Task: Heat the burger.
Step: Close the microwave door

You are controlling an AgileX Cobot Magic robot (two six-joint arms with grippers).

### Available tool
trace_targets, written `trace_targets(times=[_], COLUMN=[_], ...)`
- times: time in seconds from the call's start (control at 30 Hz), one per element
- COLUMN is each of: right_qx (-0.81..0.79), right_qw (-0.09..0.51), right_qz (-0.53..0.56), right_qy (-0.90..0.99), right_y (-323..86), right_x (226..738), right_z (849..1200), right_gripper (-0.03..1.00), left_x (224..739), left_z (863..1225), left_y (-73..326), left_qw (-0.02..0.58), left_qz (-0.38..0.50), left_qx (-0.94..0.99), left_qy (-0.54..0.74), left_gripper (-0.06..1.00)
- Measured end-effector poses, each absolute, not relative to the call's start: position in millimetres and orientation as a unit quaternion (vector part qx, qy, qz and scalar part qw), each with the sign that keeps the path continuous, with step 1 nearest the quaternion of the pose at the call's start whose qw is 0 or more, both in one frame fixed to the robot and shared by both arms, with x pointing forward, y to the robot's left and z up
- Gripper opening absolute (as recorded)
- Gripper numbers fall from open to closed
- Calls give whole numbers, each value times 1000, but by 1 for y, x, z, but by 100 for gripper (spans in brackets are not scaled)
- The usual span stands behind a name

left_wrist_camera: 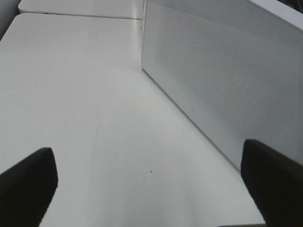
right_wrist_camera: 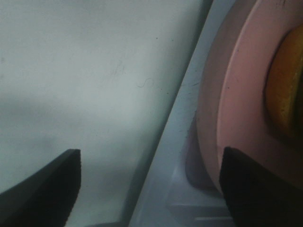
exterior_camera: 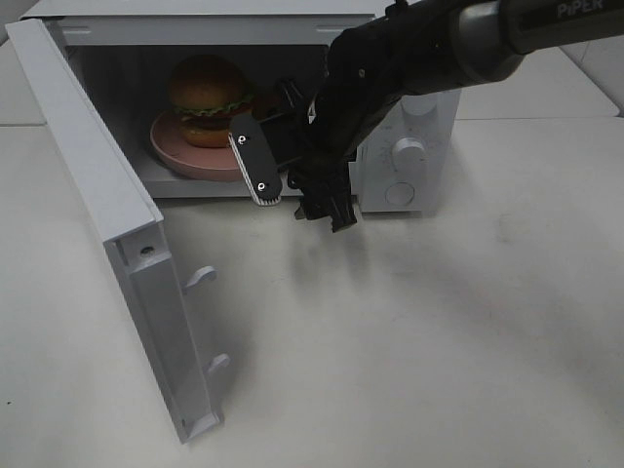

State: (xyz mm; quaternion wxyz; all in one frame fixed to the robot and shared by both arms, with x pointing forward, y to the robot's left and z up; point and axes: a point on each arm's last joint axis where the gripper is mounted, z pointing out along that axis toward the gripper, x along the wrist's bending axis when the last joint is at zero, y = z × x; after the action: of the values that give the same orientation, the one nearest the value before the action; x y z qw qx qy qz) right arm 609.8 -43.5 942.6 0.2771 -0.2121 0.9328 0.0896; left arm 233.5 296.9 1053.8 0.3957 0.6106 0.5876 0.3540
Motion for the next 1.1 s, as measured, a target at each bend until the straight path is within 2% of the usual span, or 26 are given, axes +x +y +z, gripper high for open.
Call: trace_targets(times=[0.4,0.77,1.1], right_qx=[-212,-146,-63], right_qw=[283,280,232], right_qz=[94,115,110], right_qy=[930,942,964], right_y=[-70,-94,-123], right_x=[571,536,498], right_z=[960,980,995], right_gripper=[77,76,76], left_x=[234,234,234], left_z=[1054,1054,1054], left_y=[297,297,297], left_qw=[396,396,396], left_qz=[354,354,354], left_qx=[611,611,611], left_qy=[588,588,588], left_gripper=[97,97,97])
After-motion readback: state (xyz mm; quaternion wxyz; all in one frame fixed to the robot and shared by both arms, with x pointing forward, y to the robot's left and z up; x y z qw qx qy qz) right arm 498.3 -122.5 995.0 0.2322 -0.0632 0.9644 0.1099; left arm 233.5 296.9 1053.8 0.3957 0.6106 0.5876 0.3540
